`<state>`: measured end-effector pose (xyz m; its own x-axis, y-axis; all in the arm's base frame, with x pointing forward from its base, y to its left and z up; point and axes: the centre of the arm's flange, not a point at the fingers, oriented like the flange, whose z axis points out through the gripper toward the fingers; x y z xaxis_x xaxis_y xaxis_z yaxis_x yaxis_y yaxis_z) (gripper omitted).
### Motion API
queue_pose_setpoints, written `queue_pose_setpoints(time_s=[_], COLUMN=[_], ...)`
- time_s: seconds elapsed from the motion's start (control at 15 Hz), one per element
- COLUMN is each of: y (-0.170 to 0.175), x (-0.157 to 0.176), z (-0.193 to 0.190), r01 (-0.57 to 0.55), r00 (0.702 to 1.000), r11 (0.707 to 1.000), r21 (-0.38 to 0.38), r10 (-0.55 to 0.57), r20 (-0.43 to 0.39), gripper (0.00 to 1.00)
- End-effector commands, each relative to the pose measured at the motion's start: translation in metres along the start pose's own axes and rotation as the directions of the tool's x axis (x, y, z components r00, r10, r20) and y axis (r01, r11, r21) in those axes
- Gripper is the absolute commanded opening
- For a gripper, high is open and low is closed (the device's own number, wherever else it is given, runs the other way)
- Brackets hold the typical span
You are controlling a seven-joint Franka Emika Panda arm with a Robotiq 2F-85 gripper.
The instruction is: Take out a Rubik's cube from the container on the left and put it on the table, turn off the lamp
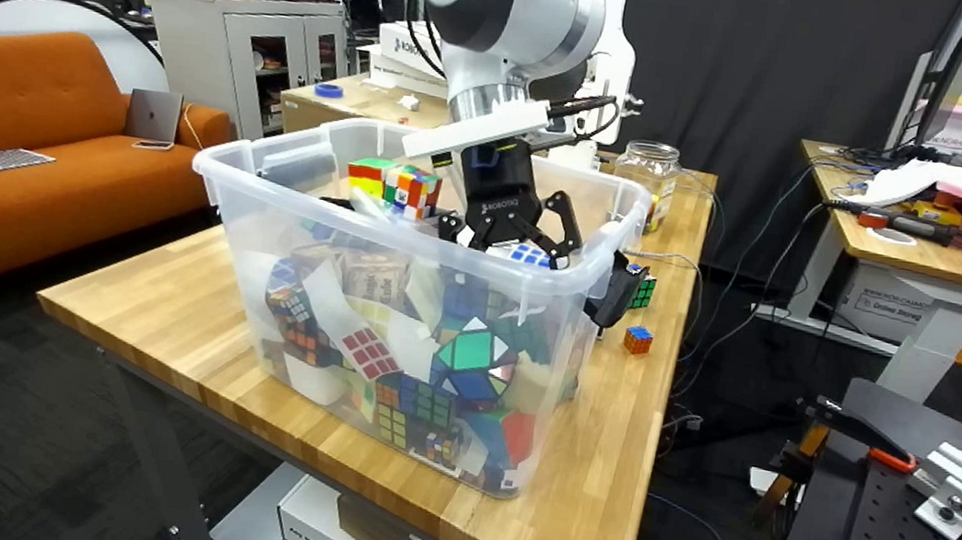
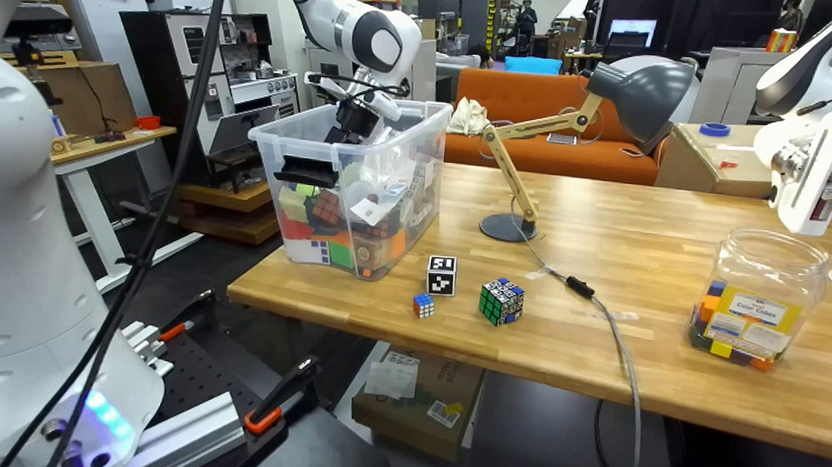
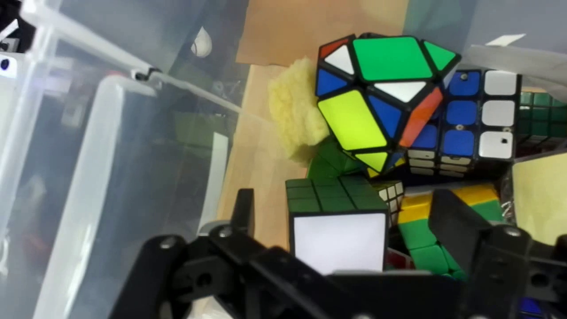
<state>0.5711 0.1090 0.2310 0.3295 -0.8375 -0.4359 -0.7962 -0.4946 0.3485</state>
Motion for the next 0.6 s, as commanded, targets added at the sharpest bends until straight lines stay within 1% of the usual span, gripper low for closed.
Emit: queue_pose_setpoints(time_s=[0.0, 0.13, 0.53], y=[-0.001, -0.003, -0.007], x=[-0.007, -0.005, 0.014], z=[-0.004, 0.001, 0.018], r01=[-0.020, -0.015, -0.022], r00=[1.000, 1.000, 0.999], r11=[0.998, 0.998, 0.998], r21=[-0.062, -0.067, -0.063], r10=[0.020, 0.015, 0.025], r20=[-0.012, 0.005, 0.043], gripper=[1.00, 1.00, 1.00])
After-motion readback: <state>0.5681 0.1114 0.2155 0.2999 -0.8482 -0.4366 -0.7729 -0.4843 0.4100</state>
